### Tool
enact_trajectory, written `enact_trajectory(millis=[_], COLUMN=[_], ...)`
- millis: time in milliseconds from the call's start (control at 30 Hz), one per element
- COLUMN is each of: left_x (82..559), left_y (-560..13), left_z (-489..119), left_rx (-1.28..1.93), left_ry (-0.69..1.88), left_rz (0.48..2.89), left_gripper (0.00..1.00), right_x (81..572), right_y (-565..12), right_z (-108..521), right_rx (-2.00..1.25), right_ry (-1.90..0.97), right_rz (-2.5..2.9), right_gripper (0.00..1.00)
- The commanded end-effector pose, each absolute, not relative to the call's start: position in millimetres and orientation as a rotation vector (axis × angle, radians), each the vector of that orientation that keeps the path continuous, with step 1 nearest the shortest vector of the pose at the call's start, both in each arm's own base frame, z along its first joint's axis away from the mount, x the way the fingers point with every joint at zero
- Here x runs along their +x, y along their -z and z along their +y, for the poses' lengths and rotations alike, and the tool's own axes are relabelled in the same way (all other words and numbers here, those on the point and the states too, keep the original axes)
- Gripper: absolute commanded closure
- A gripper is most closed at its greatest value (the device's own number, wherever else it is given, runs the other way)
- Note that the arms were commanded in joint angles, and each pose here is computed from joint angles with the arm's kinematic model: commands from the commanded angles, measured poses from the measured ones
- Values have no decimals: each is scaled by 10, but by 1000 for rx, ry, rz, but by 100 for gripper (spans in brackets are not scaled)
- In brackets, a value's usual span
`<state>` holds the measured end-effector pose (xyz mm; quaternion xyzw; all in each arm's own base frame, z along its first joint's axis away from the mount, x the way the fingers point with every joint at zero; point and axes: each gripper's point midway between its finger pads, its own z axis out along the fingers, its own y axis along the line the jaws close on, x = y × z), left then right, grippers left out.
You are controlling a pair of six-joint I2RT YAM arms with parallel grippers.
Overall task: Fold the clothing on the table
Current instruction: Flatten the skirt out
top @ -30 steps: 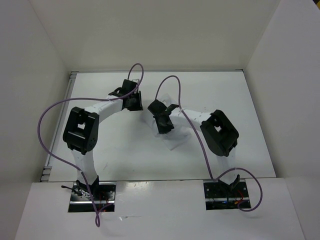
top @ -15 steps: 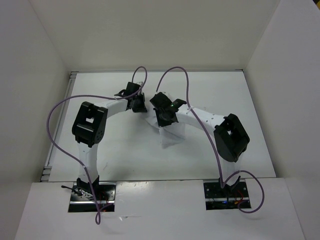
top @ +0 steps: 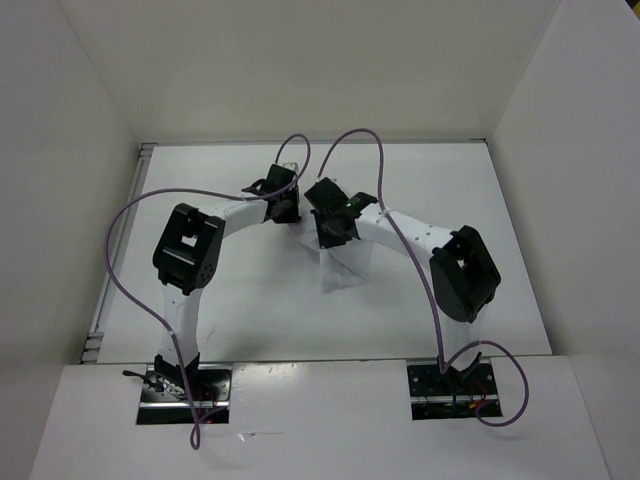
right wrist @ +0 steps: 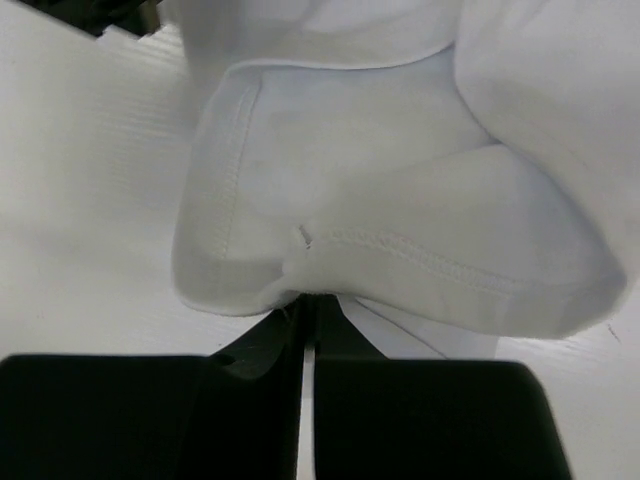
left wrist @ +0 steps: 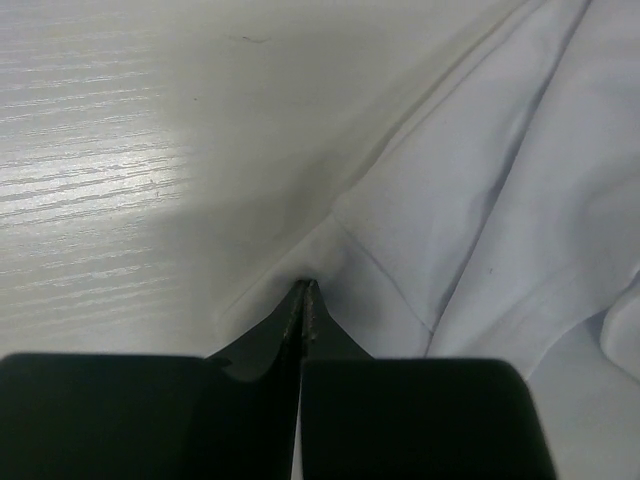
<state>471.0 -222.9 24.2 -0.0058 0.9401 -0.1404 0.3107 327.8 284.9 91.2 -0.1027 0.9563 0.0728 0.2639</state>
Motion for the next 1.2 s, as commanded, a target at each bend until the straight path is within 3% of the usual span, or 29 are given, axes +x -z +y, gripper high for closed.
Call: enact_trajectory(millis=[0, 133, 167, 467, 767, 900, 967, 1033, 1100, 1167], left_x=[4348, 4299, 4249, 4191, 4086, 4031, 4043, 4017, 3999, 3975], left_y=[196, 183, 218, 214, 170, 189, 144, 129, 83, 70], left_z=[-1904, -1865, -1843, -1819, -1770, -1750, -1759, -1748, -1744, -1738], left_rx=[22, 19, 20, 21, 34, 22, 9, 9, -4, -16], left_ry=[182, 168, 160, 152, 144, 142, 150, 150, 157, 160], left_rz=[2638, 2639, 2657, 2673, 2681, 2692, 2682, 2682, 2675, 2675], left_gripper=[100, 100, 100, 100, 100, 100, 100, 100, 100, 100], right_x=[3524, 3684, 3730, 4108, 5069, 5394, 5437, 5405, 5293, 5044], right_y=[-1286, -1326, -1341, -1433, -1640, -1478, -1531, -1555, -1559, -1558], right_z=[2727, 2549, 2530, 2201, 1313, 858, 712, 658, 647, 677], right_rx=[-184, -110, -97, 41, 343, 482, 531, 571, 570, 577], right_ry=[-242, -270, -274, -357, -345, -175, -104, -31, 33, 63], right_rz=[2513, 2505, 2494, 2450, 2315, 2290, 2302, 2308, 2309, 2321], right_gripper=[98, 97, 92, 90, 86, 86, 68, 62, 49, 47])
